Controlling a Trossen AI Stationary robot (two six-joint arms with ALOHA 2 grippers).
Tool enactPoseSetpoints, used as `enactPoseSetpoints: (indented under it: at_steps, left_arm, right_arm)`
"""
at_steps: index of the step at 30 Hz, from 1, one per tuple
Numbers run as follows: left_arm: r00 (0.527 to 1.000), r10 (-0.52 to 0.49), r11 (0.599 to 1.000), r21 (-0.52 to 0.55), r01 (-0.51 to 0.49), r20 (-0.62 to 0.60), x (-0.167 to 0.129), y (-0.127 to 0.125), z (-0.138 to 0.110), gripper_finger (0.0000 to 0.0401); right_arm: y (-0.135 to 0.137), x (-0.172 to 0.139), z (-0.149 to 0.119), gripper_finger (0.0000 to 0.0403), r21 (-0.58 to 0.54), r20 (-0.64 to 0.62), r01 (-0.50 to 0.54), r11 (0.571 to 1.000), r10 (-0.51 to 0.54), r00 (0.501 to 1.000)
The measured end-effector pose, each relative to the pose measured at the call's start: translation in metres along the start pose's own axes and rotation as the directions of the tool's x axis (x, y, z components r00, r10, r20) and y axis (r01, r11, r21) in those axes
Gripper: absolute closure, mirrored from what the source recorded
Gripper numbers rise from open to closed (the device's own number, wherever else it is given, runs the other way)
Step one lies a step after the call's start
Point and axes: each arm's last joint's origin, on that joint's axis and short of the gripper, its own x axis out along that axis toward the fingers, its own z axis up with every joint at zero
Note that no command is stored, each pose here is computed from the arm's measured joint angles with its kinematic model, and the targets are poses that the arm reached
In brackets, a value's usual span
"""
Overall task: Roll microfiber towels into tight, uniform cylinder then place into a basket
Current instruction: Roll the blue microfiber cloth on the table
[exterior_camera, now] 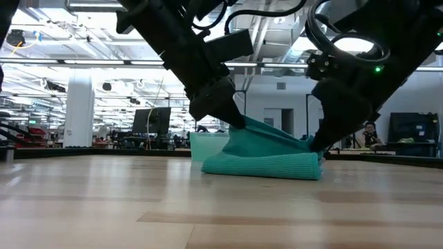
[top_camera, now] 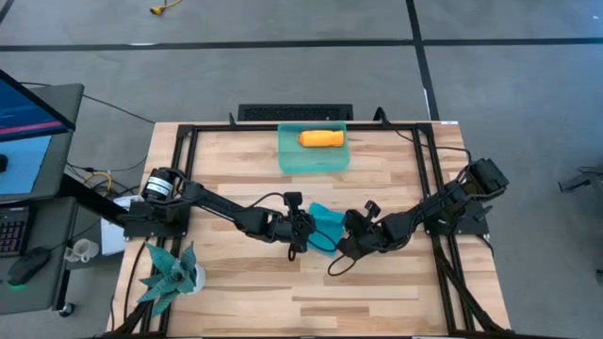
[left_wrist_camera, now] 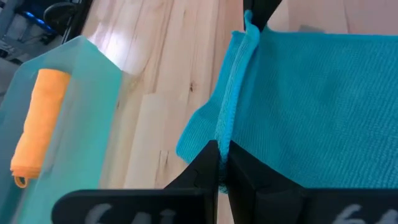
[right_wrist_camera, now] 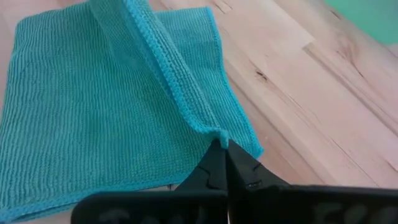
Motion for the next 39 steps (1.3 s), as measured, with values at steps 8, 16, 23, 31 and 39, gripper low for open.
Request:
enactPoseSetpoints:
  at_steps: [8, 16, 23, 31, 39]
  left_arm:
    - [1.000, -0.001, 1.000, 0.011, 0.001, -0.008, 0.000, 0.000, -0.001, 0.0353]
    - [0.999, -0.024, 0.999, 0.023, 0.025, -0.025, 0.000, -0.001, -0.003, 0.0305]
    - [0.999, -0.035, 0.999, 0.041, 0.036, -0.025, -0.008, -0.004, 0.008, 0.0298]
    - [0.998, -0.066, 0.994, 0.092, 0.064, 0.010, -0.026, -0.017, 0.023, 0.0298]
    - [0.992, -0.126, 0.989, 0.076, 0.127, -0.018, -0.022, -0.015, 0.018, 0.0298]
  right_arm:
    - [-0.001, 0.000, -0.001, 0.0399, -0.007, -0.009, 0.001, 1.000, -0.001, 1.000]
    - [0.000, 0.000, -0.001, 0.0398, -0.006, -0.007, 0.000, 1.000, 0.000, 1.000]
    - [0.000, 0.000, -0.001, 0.0393, -0.005, -0.006, -0.001, 1.000, 0.001, 1.000]
    - [0.000, 0.000, -0.001, 0.0380, -0.004, -0.005, -0.002, 1.000, 0.002, 1.000]
    - [0.000, 0.000, -0.001, 0.0322, -0.005, -0.002, -0.001, 1.000, 0.001, 1.000]
